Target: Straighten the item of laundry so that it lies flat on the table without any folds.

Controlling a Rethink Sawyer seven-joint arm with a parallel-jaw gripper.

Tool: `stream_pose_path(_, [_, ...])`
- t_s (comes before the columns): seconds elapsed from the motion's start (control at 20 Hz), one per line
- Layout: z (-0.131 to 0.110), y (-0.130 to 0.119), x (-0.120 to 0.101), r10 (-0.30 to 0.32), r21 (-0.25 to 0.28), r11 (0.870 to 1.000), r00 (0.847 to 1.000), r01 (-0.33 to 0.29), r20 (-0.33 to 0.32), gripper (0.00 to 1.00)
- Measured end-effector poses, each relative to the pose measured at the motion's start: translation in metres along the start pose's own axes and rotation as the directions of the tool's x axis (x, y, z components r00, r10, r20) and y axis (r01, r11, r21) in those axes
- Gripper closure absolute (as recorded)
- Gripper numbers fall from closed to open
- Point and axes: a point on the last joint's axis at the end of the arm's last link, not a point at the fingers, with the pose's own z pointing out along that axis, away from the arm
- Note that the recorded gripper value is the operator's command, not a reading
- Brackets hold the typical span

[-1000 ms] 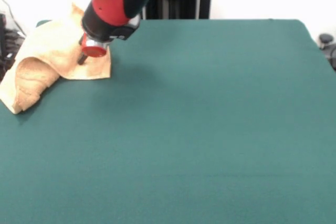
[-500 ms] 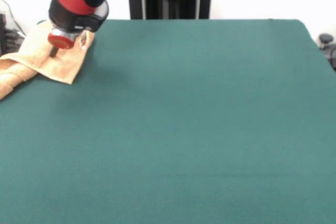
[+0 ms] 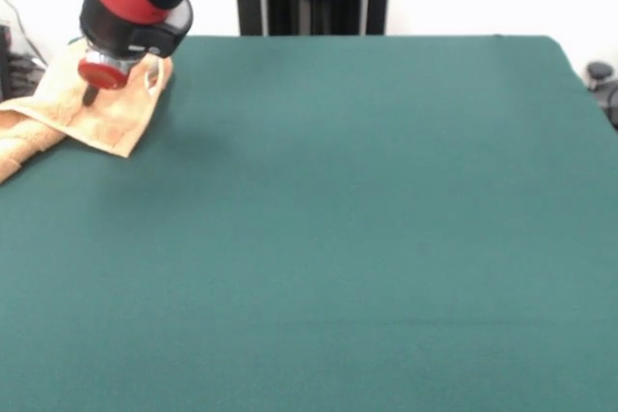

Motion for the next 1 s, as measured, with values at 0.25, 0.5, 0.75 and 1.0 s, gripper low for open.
stream_pose_path(0.25, [-0.010, 0.011, -0.004, -0.012, -0.030, 0.999, 1.000, 0.013, 0.022, 1.00])
stream_pose_path(0.5, [-0.012, 0.015, -0.008, -0.017, -0.041, 0.999, 0.999, 0.019, 0.033, 1.00])
stream_pose_path(0.75, [-0.011, 0.014, -0.014, -0.020, -0.042, 0.999, 0.999, 0.022, 0.040, 1.00])
stream_pose_path(1.0, [-0.013, 0.013, -0.025, -0.004, -0.048, 0.999, 0.999, 0.006, 0.040, 1.00])
